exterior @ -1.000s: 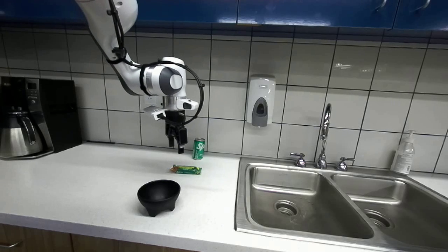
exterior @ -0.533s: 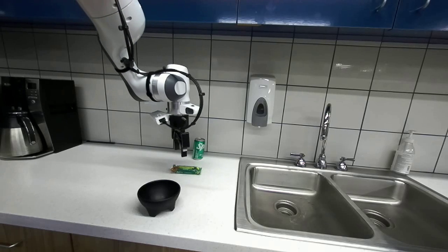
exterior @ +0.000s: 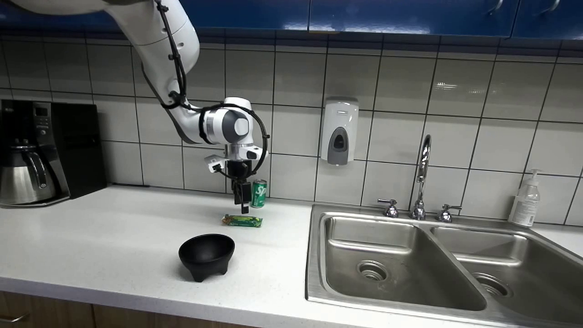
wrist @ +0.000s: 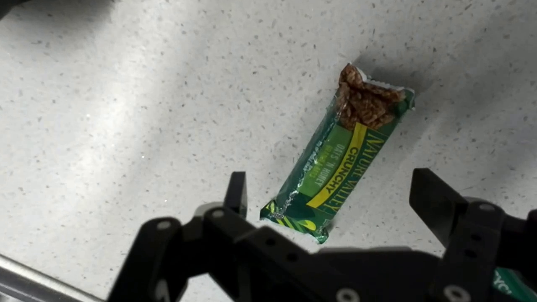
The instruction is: Pick up the green rectangular object and put it in the black bowl
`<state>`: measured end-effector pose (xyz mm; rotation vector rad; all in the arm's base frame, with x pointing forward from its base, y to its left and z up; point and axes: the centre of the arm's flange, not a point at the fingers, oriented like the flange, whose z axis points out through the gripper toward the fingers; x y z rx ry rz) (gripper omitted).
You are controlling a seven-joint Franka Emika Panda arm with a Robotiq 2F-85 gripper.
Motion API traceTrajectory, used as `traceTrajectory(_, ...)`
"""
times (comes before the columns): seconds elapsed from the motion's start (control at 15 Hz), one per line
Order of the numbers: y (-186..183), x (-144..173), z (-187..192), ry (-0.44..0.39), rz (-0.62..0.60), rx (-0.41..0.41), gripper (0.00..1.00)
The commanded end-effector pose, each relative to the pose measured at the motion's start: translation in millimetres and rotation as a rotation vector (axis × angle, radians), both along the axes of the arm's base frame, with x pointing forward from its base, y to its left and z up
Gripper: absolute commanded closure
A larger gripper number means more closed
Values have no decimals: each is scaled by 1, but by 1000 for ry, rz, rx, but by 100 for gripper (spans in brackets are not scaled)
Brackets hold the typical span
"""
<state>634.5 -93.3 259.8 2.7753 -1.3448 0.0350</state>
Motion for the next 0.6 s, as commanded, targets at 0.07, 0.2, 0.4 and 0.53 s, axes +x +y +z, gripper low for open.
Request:
traceTrajectory(0.07, -2, 20, -9, 10, -45, 2, 0)
traceTrajectory(0.2, -2, 22, -14, 13, -51, -5, 0)
traceTrajectory(0.4, -3, 25, -24, 23, -55, -9, 0)
traceTrajectory(0.53, -4, 25, -31, 33, -58, -12, 0)
